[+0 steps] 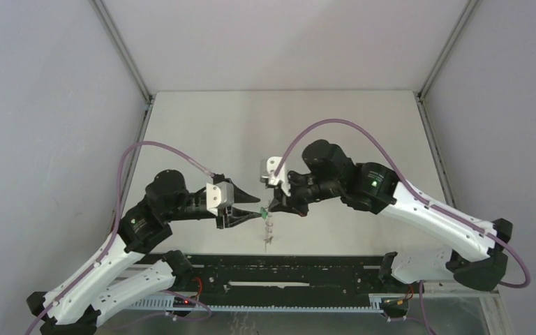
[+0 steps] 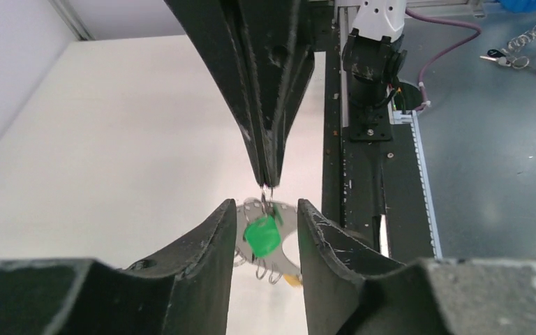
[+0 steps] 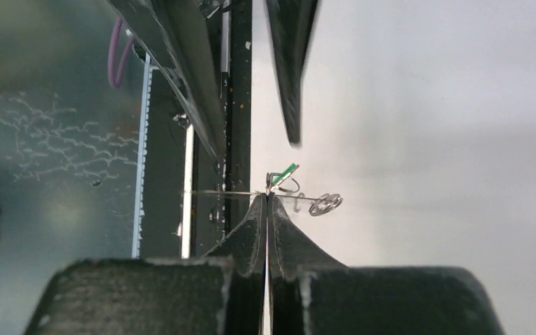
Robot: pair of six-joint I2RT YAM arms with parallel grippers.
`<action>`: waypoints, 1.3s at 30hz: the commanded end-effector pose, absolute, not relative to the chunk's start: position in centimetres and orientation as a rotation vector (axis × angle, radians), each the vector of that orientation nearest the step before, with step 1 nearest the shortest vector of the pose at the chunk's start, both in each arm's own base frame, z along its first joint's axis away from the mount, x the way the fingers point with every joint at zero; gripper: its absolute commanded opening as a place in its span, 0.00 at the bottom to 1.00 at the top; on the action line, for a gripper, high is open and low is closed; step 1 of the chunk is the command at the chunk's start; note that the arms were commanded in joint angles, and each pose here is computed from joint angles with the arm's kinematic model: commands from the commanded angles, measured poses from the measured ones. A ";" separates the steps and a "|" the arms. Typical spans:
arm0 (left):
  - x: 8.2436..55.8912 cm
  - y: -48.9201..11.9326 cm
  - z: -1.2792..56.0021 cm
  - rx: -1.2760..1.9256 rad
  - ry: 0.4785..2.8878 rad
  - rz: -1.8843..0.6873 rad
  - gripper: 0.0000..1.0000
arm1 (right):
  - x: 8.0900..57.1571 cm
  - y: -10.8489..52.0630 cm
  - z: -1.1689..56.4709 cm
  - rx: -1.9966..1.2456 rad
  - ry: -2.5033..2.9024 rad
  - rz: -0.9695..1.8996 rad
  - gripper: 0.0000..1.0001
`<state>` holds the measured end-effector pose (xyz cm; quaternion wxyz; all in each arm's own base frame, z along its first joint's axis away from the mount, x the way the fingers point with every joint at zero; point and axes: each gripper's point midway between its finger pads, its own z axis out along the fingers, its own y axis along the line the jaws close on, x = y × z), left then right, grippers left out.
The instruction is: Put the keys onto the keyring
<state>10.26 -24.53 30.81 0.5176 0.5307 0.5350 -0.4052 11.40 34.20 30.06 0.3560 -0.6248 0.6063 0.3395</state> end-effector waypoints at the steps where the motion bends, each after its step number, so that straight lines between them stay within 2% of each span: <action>1: 10.2 -23.7 33.7 1.309 1.141 -0.866 0.42 | 11.7 34.2 36.2 -1.329 1.376 1.092 0.00; 10: 10.8 -23.8 33.8 1.337 1.091 -0.812 0.41 | 10.3 33.7 38.8 -1.136 1.175 1.330 0.00; 18: 10.5 -24.0 35.0 1.318 1.074 -0.841 0.38 | 10.1 33.9 38.8 -1.028 1.113 1.394 0.00; 21: 10.5 -23.9 35.1 1.323 1.058 -0.830 0.34 | 10.0 34.1 38.8 -1.024 1.113 1.397 0.00; 27: 10.5 -23.6 34.3 1.363 1.042 -0.790 0.16 | 10.2 34.1 38.9 -1.011 1.115 1.387 0.00; 31: 10.5 -23.6 34.1 1.388 1.013 -0.761 0.10 | 10.4 34.2 38.7 -1.001 1.129 1.384 0.00; 35: 10.4 -23.6 34.0 1.406 0.992 -0.755 0.11 | 10.3 34.6 38.5 -0.996 1.138 1.393 0.00; 39: 10.1 -23.5 34.1 1.405 0.991 -0.770 0.20 | 10.3 34.7 38.4 -0.997 1.138 1.396 0.00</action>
